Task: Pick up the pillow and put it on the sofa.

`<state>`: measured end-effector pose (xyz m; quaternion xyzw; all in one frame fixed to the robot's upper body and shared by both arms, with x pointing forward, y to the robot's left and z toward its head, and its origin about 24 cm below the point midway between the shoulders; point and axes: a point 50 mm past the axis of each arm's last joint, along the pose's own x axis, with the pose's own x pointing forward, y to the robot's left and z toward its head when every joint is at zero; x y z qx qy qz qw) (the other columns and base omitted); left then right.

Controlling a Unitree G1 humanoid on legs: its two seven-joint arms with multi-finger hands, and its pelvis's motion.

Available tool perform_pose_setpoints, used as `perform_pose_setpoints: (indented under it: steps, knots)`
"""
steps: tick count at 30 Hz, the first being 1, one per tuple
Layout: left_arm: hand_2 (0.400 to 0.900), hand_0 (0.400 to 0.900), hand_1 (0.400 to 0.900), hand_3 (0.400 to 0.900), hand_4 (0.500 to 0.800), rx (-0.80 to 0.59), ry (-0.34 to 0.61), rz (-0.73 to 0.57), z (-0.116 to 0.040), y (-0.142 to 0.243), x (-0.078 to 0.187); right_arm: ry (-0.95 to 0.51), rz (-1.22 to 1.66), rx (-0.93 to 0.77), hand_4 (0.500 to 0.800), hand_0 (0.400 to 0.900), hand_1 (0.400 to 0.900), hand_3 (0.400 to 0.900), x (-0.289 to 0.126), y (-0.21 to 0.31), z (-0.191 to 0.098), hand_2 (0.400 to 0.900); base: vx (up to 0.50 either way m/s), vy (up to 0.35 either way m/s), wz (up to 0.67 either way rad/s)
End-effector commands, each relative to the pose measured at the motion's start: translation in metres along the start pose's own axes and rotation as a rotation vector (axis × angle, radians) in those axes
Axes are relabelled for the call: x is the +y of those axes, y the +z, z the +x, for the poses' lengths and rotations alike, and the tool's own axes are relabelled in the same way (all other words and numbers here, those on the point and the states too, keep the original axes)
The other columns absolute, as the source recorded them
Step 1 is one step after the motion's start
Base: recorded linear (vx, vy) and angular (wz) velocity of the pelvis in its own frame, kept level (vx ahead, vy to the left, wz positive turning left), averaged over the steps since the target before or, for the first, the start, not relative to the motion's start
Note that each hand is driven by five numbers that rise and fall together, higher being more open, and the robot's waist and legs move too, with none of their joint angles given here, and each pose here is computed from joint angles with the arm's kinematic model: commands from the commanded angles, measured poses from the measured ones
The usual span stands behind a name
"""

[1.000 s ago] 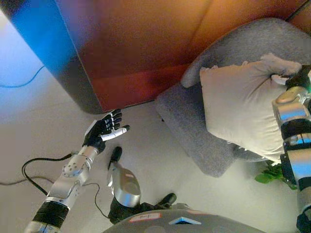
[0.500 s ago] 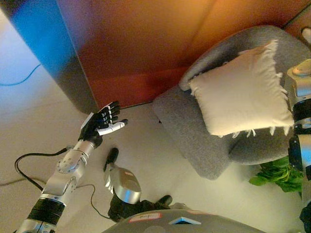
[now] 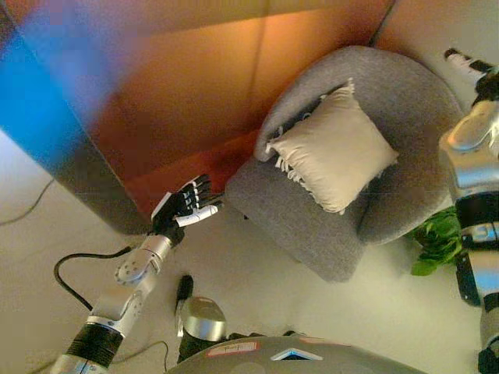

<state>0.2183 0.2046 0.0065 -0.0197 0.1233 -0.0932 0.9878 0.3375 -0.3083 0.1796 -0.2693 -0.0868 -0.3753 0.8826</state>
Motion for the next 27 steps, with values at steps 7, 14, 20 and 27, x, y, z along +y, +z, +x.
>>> perform_pose_setpoints:
  steps: [7,14,20,27]
  knots:
    - [0.9,0.9,0.9,0.9,0.8,-0.218,0.089,0.056,0.025,0.036,-0.004,0.353,0.107,0.001,0.8,0.9,0.9,0.9,0.015,-0.047,-0.085,0.9,-0.116,0.005,-0.3]
    - [0.9,0.9,0.9,0.9,0.8,-0.164,0.139,0.079,0.018,0.026,0.011,0.65,0.141,0.302,0.8,0.9,0.9,0.9,0.032,-0.099,-0.146,0.9,-0.075,0.018,-0.23]
    - [0.9,0.9,0.9,0.9,0.8,-0.097,0.169,0.089,0.009,0.012,0.019,0.839,0.131,0.466,0.8,0.9,0.9,0.9,0.036,-0.123,-0.187,0.9,-0.056,0.027,-0.13]
    - [0.9,0.9,0.9,0.9,0.8,-0.06,0.166,0.061,0.003,0.005,0.023,0.914,0.134,0.532,0.8,0.9,0.9,0.9,0.039,-0.129,-0.206,0.9,-0.049,-0.012,-0.01]
